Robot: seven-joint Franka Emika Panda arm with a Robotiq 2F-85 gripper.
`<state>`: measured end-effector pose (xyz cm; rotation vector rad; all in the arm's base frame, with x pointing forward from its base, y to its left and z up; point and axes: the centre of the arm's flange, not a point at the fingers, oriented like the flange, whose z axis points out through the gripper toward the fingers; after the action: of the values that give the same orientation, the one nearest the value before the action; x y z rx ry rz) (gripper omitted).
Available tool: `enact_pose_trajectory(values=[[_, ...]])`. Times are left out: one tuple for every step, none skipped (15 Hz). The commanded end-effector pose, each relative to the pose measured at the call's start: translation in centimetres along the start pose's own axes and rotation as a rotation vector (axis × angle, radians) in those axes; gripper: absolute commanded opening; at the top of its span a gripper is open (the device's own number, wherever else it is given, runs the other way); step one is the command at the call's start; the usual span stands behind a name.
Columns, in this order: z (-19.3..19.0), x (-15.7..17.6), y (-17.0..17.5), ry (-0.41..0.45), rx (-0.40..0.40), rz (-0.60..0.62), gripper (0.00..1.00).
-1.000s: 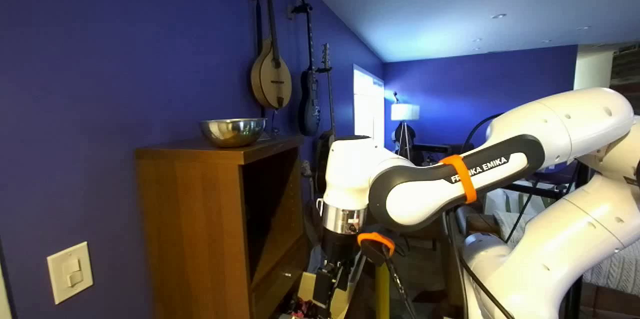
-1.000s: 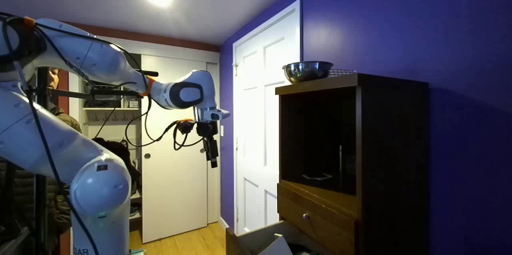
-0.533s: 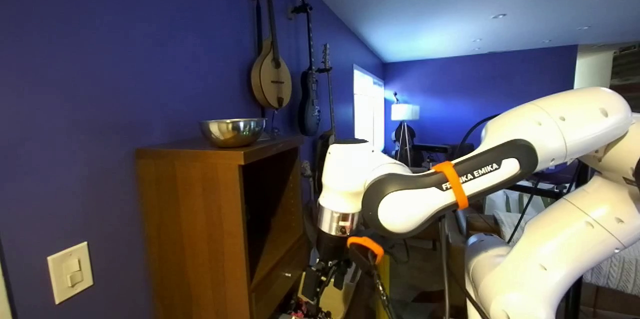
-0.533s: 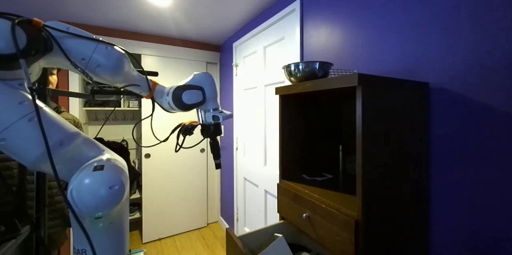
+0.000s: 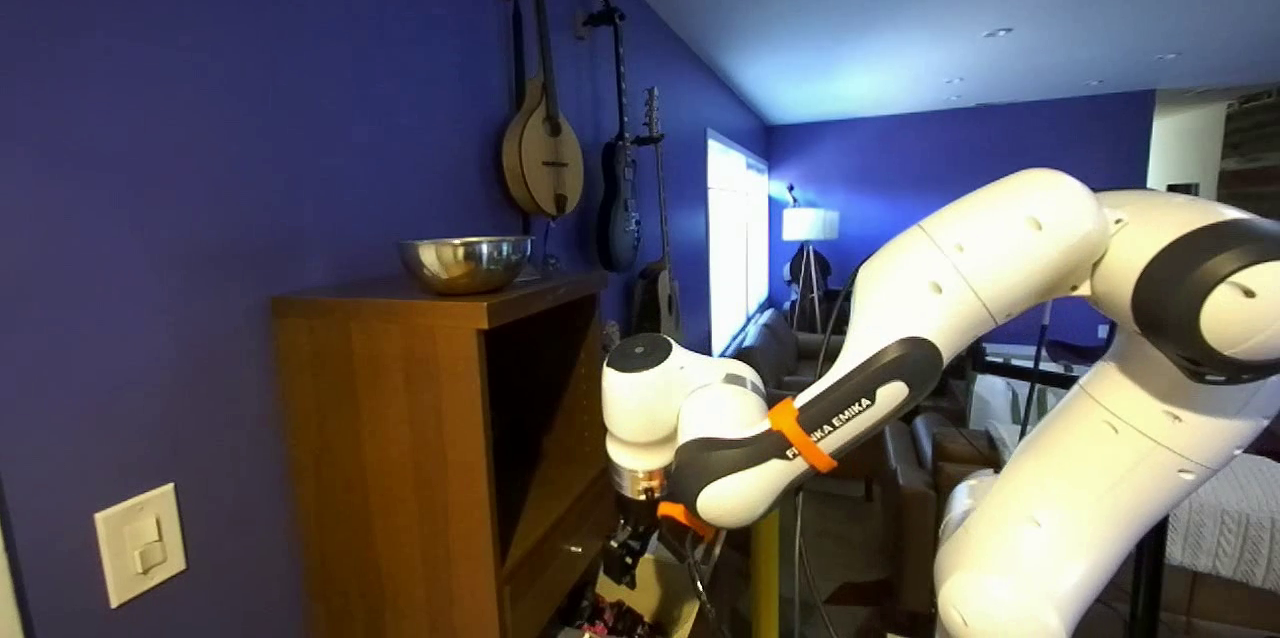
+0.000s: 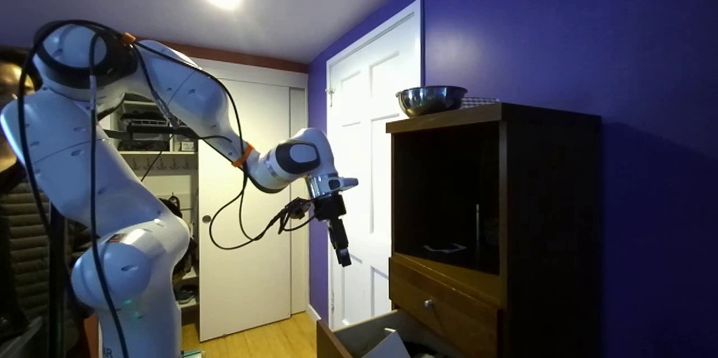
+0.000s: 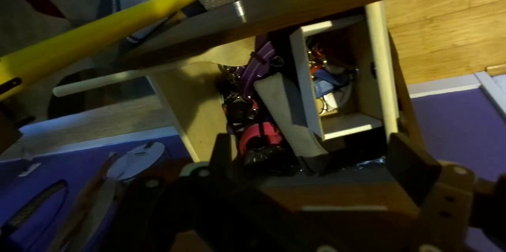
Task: Put the wooden spoon on the shelf above the open drawer
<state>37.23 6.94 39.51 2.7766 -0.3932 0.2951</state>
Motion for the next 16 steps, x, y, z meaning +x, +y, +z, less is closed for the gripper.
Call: enact_pose_trajectory(values=[[0.8, 0.3, 0.3, -0.02, 0.002, 0.002, 1.0], [1.2, 0.6, 0.5, -0.037, 0.01, 0.004, 1.0], [1.4, 0.9, 0.6, -0.044, 0.015, 0.005, 1.0], [1.4, 1.0, 0.6, -0.045, 0.019, 0.005, 1.0], [2.7, 1.8, 1.6, -0.077, -0.011, 0.093, 1.0], [3.8, 2.2, 3.1, -0.102, -0.029, 0.166, 1.0], [4.9, 2.3, 4.7, -0.094, -0.045, 0.219, 1.0], [6.2, 2.1, 7.0, -0.084, -0.056, 0.274, 1.0], [7.3, 1.9, 8.9, -0.081, -0.075, 0.327, 1.0], [8.3, 1.9, 10.7, -0.092, -0.089, 0.381, 1.0], [8.8, 1.6, 12.6, -0.094, -0.101, 0.437, 1.0], [9.2, 1.4, 13.9, -0.108, -0.113, 0.494, 1.0], [7.9, 1.7, 12.1, -0.125, -0.088, 0.404, 1.0], [8.3, 1.5, 13.0, -0.135, -0.091, 0.421, 1.0], [8.3, 1.6, 13.1, -0.136, -0.087, 0.419, 1.0], [8.2, 1.6, 12.8, -0.133, -0.085, 0.412, 1.0]])
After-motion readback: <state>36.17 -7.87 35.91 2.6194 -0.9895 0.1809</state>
